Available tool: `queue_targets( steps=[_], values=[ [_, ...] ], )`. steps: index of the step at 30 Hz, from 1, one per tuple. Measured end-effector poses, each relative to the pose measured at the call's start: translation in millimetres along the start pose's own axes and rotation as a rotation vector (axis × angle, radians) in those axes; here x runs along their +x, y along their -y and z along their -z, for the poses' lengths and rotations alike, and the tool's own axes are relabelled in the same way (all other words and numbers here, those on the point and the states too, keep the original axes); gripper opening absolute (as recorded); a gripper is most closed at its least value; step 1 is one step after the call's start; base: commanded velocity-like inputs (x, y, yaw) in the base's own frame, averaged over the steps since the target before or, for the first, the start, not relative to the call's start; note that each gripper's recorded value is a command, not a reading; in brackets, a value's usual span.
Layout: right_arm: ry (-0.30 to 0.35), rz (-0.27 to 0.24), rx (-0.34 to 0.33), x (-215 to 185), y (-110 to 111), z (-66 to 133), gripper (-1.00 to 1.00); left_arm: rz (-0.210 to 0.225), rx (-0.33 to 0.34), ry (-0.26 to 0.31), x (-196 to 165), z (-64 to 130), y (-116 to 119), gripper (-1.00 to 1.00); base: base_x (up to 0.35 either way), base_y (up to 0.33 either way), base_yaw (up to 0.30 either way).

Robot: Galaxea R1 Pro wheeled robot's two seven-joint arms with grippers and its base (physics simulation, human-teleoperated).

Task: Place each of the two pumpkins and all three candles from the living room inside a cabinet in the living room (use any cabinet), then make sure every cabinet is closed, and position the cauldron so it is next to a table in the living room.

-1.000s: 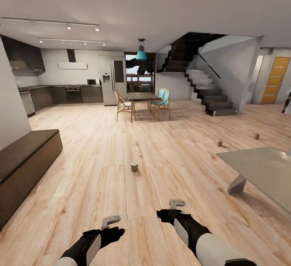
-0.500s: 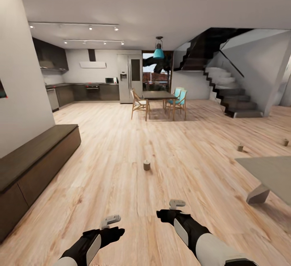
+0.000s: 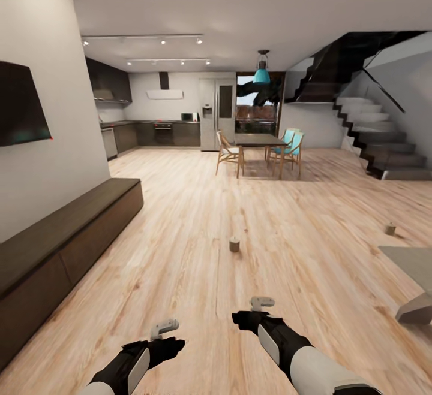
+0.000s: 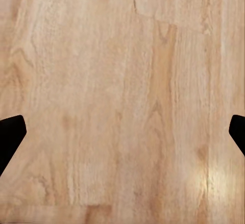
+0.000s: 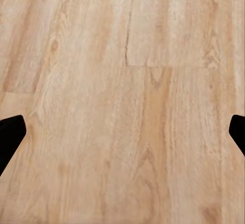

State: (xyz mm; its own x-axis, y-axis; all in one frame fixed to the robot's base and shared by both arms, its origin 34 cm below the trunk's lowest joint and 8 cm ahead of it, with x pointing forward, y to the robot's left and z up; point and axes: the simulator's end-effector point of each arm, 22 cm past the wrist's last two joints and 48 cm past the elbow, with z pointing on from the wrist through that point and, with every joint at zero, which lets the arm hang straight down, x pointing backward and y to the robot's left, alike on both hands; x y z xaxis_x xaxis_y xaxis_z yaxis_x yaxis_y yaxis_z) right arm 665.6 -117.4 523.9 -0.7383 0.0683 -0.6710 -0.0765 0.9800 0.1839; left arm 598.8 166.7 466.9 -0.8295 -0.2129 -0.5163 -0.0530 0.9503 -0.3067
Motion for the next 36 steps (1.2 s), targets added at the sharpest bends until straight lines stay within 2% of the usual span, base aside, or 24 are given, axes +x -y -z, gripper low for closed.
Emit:
queue_targets(
  steps=[18,27,36],
  values=[
    [-0.026,-0.002,0.002,12.8,1.4,-4.1,1.0,0.006,-0.003,-0.012,5.3,-3.3,-2.4,1.0,0.0,0.0,0.268],
    [-0.014,-0.003,0.004,16.1,3.0,-6.6,1.0,0.008,-0.005,-0.018,8.3,-5.1,-3.5,1.0,0.001,-0.002,0.254],
    [-0.023,-0.004,0.004,21.4,3.4,-8.6,1.0,0.01,-0.006,-0.026,11.6,-7.0,-4.5,1.0,0.066,-0.157,0.243]
  ],
)
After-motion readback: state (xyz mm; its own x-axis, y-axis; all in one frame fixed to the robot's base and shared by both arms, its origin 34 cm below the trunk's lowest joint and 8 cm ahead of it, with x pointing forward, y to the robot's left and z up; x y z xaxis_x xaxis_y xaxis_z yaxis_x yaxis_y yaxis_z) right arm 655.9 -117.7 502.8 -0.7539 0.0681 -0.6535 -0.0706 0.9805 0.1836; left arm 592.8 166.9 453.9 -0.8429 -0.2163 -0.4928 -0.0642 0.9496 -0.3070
